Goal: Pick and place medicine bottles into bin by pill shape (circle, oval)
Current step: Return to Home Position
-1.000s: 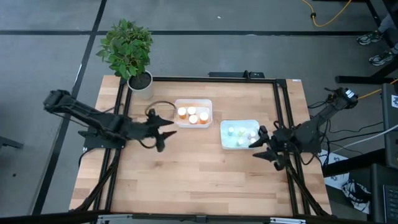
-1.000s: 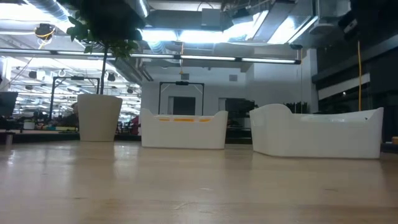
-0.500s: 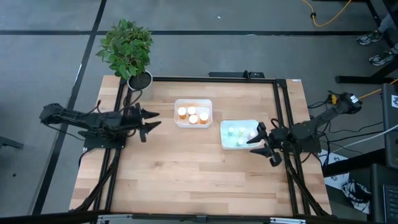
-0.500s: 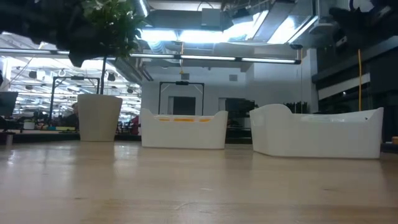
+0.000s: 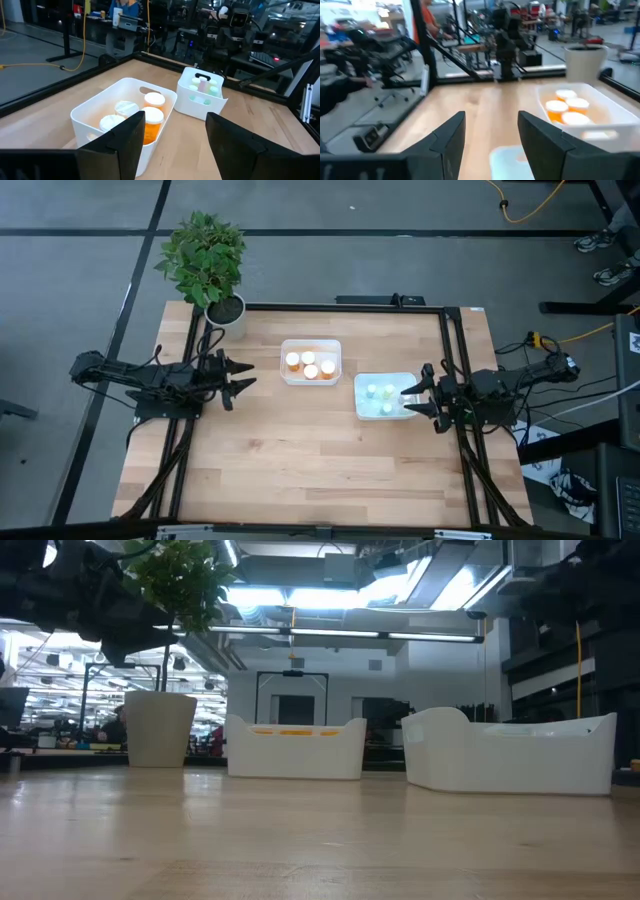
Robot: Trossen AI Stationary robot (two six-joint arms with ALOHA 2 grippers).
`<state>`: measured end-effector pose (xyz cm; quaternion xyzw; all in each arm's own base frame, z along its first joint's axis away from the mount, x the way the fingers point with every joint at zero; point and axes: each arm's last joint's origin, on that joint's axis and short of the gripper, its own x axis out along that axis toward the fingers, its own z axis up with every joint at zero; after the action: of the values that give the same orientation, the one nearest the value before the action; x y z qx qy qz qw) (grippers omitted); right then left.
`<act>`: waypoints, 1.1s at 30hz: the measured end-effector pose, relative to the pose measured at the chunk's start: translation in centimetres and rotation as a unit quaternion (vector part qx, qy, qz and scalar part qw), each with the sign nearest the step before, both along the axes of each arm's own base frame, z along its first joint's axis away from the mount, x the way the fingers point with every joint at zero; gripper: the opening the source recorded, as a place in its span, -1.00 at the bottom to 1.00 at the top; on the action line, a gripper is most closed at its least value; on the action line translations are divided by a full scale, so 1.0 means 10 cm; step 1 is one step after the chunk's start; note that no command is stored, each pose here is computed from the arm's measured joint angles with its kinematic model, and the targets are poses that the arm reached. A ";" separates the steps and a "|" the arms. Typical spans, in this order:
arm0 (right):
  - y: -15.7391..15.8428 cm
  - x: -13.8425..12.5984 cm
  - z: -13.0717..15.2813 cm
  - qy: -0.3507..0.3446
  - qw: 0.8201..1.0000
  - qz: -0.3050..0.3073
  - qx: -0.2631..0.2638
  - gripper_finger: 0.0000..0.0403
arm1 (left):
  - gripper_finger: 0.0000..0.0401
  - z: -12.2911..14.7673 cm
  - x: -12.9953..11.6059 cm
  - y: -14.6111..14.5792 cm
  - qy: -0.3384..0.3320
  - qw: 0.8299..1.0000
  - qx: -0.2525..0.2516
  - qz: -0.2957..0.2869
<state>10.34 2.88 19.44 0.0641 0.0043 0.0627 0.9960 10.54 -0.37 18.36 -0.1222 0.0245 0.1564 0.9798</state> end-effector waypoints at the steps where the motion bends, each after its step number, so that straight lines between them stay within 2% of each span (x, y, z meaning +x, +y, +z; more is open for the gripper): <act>1: -0.02 -0.01 -0.02 0.007 1.000 -0.005 -0.004 -0.09 | 0.02 0.00 0.00 0.00 0.001 1.000 -0.002 0.000; 12: -0.07 -0.07 -0.04 0.010 0.998 -0.020 -0.061 -0.09 | 0.02 -0.01 0.00 0.00 0.004 1.000 -0.007 0.001; 33: -0.07 -0.07 -0.04 0.010 0.998 -0.020 -0.059 -0.09 | 0.02 -0.01 0.00 0.00 0.004 1.000 -0.007 0.001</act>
<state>9.68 2.20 19.01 0.0063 0.0165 0.0413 0.9990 10.54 -0.37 18.23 -0.1284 0.0297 0.1577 0.9787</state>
